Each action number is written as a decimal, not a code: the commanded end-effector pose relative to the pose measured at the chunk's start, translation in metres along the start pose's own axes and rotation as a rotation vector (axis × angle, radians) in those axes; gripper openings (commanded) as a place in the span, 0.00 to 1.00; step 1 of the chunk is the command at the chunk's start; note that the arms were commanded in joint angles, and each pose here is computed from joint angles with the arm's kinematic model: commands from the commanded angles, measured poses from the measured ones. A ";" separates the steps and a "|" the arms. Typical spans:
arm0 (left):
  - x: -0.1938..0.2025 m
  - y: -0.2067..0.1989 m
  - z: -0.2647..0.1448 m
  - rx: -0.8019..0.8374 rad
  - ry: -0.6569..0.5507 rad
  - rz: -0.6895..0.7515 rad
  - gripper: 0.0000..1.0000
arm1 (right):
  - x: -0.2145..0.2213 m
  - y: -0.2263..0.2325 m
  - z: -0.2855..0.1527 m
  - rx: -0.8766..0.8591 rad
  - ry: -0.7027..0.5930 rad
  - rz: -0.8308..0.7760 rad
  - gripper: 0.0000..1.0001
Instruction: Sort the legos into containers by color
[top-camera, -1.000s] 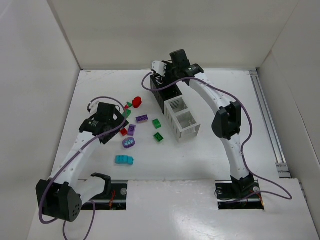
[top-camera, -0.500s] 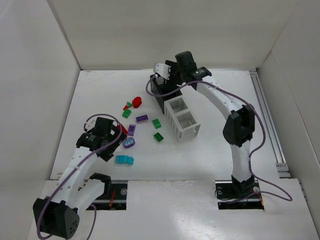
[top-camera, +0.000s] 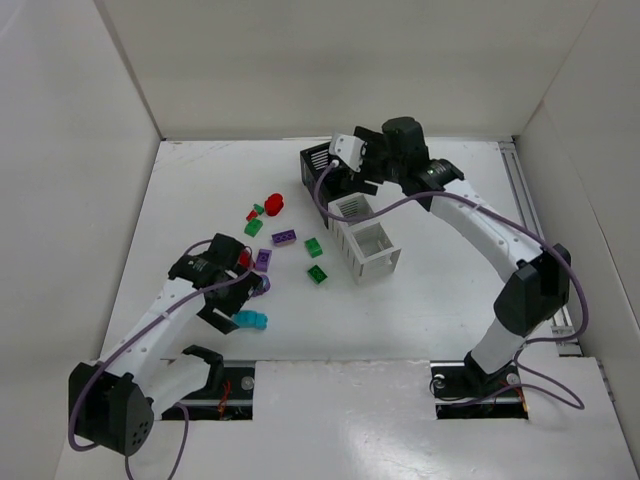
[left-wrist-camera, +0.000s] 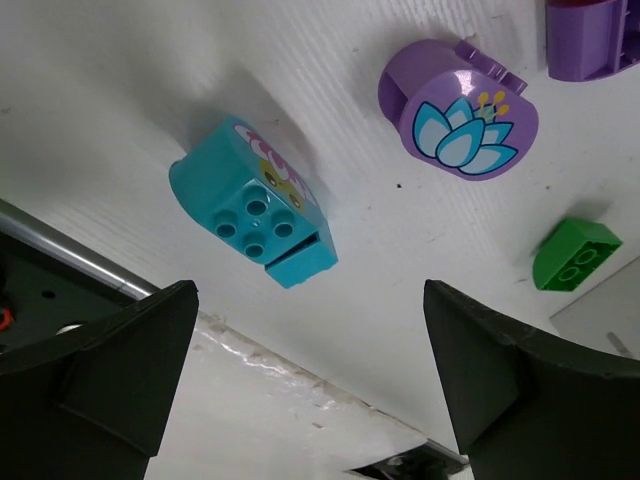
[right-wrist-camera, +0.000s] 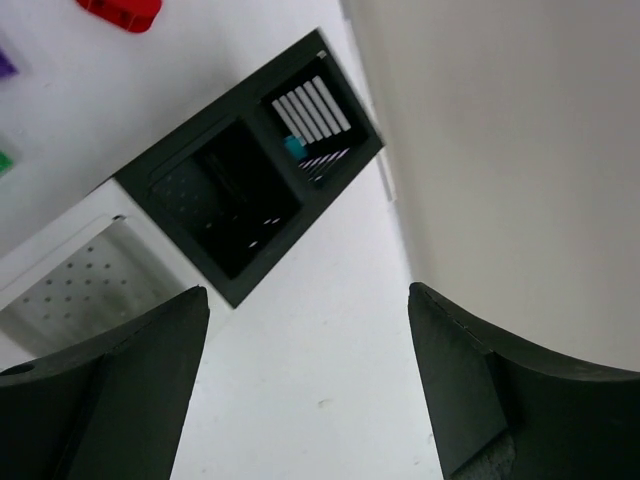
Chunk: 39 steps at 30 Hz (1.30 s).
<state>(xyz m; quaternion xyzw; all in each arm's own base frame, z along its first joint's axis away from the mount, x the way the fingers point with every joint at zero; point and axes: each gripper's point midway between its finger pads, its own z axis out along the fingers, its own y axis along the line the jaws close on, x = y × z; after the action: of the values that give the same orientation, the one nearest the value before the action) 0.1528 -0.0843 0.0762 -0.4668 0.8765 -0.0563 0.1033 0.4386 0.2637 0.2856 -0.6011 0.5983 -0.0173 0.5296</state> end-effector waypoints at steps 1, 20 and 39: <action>0.002 -0.008 -0.013 0.003 0.015 -0.115 0.94 | -0.002 0.007 0.002 0.014 -0.027 0.051 0.85; 0.015 0.018 0.034 -0.132 0.043 -0.292 0.81 | 0.035 0.014 0.010 -0.025 -0.001 0.132 0.85; 0.010 0.009 0.048 -0.218 -0.010 -0.234 0.34 | 0.043 0.005 -0.003 0.008 0.006 0.149 0.85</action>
<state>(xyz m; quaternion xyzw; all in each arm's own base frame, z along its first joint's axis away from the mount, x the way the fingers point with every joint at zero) 0.1401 -0.0873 0.0143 -0.5780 0.8150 0.0347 0.0239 0.4458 0.2308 0.2289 -0.5642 0.6617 0.0157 0.4935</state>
